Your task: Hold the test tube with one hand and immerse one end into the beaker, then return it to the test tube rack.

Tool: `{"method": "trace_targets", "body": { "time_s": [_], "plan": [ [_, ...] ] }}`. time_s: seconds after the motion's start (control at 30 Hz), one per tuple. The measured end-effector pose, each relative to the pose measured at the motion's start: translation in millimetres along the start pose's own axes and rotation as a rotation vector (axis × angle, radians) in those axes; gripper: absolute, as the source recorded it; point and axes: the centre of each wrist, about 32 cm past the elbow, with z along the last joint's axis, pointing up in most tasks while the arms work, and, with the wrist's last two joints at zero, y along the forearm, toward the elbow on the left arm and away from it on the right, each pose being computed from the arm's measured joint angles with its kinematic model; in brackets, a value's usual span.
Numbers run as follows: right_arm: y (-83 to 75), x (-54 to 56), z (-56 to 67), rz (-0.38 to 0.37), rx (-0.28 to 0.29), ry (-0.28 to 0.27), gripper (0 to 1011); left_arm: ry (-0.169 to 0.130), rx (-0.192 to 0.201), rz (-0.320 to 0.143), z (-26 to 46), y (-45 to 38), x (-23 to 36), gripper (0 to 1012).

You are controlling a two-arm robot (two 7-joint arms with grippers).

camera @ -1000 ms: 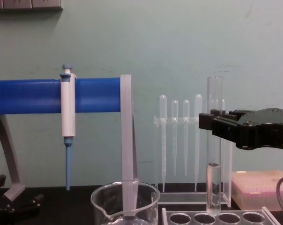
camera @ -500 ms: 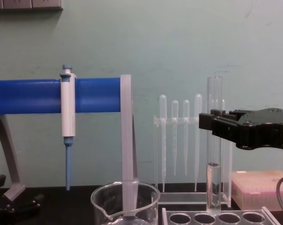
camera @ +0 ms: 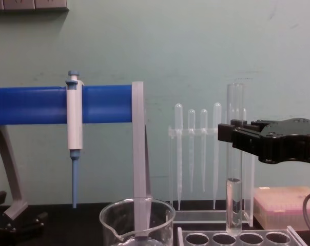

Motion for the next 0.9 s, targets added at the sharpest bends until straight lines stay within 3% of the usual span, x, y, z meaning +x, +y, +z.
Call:
{"method": "trace_targets", "body": {
  "time_s": [0.9],
  "plan": [
    [0.0, 0.0, 0.0, 0.000, 0.000, 0.000, 226, 0.000, 0.000, 0.000, 0.0, 0.0, 0.0, 1000]
  ]
}}
